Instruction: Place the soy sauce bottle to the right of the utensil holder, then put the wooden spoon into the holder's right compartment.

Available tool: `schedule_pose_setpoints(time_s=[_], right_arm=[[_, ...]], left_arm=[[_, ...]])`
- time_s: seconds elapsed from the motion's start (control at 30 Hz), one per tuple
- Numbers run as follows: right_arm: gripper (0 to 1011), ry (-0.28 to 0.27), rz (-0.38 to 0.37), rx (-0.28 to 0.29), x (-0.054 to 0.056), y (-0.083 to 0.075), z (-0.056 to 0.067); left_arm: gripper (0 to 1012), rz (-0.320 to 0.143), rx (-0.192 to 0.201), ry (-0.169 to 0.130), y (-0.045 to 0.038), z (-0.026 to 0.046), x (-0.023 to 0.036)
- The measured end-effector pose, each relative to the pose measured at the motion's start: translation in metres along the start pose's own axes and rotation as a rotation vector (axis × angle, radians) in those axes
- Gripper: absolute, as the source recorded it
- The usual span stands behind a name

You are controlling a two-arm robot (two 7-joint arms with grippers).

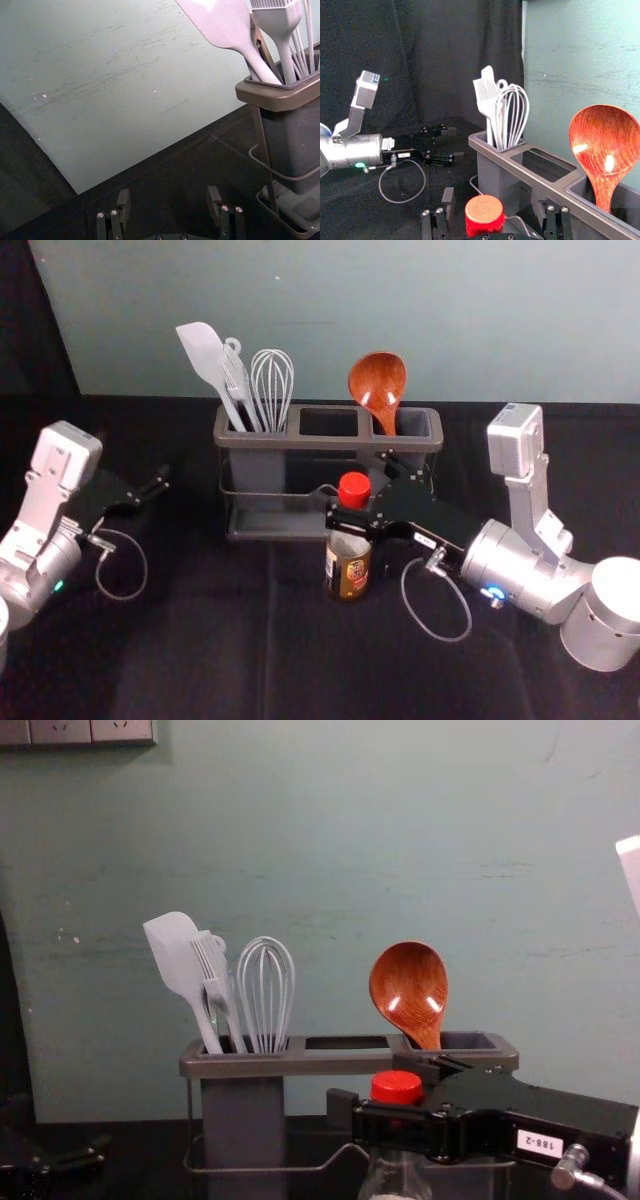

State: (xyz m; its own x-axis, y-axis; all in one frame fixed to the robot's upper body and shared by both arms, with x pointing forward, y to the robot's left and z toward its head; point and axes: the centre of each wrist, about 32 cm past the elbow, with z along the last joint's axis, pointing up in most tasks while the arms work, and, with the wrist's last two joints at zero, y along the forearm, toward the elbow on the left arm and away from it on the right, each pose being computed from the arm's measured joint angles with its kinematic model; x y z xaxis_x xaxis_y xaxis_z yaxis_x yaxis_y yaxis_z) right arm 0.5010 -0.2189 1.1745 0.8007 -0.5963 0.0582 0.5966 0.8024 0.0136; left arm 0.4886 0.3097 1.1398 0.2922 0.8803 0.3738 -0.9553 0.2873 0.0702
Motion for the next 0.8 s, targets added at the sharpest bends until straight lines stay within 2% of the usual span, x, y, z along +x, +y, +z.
schedule_pose_setpoints(time_s=[0.27, 0.4, 0.5, 0.53, 0.7, 0.8], right_arm=[[837, 0.012, -0.005, 0.010, -0.0005, 0.0018, -0.0011], [692, 0.020, -0.012, 0.014, -0.0009, 0.0016, -0.0018], [630, 0.021, -0.014, 0.014, -0.0010, 0.0014, -0.0020], [573, 0.022, -0.014, 0.014, -0.0011, 0.0013, -0.0022], [411, 0.021, -0.014, 0.014, -0.0014, 0.0009, -0.0020], [388, 0.020, -0.014, 0.014, -0.0015, 0.0008, -0.0018]], left_arm=[[1005, 0.000, 0.000, 0.000, 0.0000, 0.0000, 0.0000], [1005, 0.000, 0.000, 0.000, 0.0000, 0.0000, 0.0000], [1005, 0.000, 0.000, 0.000, 0.0000, 0.0000, 0.0000], [1005, 0.000, 0.000, 0.000, 0.0000, 0.0000, 0.0000], [1005, 0.000, 0.000, 0.000, 0.0000, 0.0000, 0.0000], [1005, 0.000, 0.000, 0.000, 0.0000, 0.0000, 0.0000]])
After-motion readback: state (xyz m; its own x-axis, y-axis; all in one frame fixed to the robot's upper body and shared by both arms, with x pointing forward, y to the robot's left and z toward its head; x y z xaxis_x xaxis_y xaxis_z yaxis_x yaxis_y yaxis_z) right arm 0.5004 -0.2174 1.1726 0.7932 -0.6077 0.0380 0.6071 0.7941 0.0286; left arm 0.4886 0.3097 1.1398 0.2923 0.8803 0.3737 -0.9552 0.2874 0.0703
